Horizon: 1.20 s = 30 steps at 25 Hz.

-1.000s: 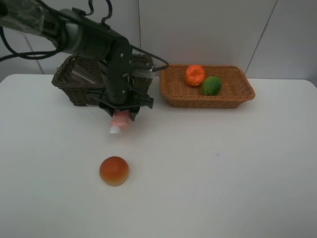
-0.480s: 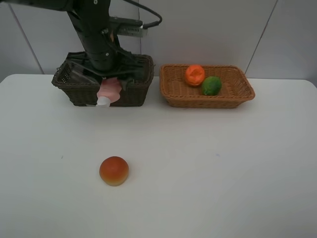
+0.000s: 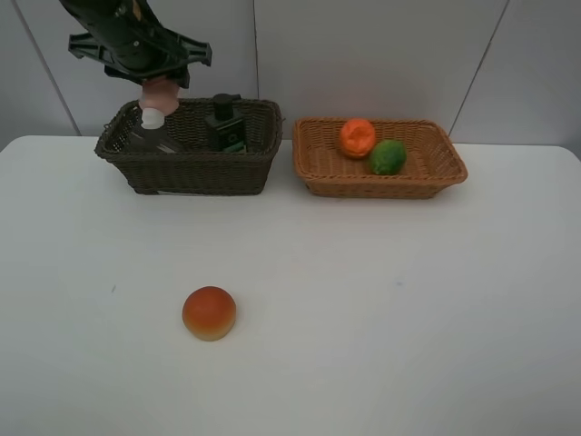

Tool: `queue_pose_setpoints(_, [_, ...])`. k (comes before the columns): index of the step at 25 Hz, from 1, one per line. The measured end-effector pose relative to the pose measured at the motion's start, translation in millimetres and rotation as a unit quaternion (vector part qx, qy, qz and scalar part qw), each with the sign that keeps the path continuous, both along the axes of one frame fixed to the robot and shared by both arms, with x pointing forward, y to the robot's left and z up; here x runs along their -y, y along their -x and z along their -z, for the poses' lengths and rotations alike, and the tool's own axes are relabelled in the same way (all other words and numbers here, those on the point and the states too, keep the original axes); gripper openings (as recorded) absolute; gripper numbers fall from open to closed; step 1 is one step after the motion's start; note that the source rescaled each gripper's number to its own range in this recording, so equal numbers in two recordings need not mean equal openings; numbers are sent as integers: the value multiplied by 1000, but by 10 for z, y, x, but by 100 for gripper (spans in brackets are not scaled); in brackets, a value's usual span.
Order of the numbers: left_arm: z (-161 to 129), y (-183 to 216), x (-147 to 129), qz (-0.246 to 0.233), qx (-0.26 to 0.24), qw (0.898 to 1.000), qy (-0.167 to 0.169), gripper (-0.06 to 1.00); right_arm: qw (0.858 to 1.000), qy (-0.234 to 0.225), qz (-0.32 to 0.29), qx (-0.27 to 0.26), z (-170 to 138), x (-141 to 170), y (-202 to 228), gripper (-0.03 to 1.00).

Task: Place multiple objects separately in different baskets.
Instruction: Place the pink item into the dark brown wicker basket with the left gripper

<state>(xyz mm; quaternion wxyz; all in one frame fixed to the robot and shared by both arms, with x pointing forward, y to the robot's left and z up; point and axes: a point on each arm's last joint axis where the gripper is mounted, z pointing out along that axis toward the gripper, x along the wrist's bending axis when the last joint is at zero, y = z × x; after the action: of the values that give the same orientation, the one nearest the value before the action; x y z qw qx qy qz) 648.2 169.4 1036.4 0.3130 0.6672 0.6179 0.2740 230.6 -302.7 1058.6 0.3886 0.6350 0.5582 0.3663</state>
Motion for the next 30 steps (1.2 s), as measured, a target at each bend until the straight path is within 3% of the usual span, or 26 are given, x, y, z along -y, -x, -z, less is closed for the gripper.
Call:
queue_pose_setpoints(6, [308, -273, -87, 16, 37, 999, 27, 65, 1000, 0, 0, 0, 0, 0, 0, 98])
queue_pose_setpoints(14, [811, -469, -80, 57, 47, 997, 22, 65, 1000, 0, 0, 0, 0, 0, 0, 98])
queue_pose_setpoints(23, [903, -496, -112, 57, 43, 997, 20, 65, 1000, 0, 0, 0, 0, 0, 0, 98])
queue_pose_setpoints(27, [904, -496, -113, 57, 43, 997, 20, 92, 1000, 0, 0, 0, 0, 0, 0, 98])
queue_pose_setpoints(30, [908, -487, -126, 53, 35, 998, 14, 99, 1000, 0, 0, 0, 0, 0, 0, 98])
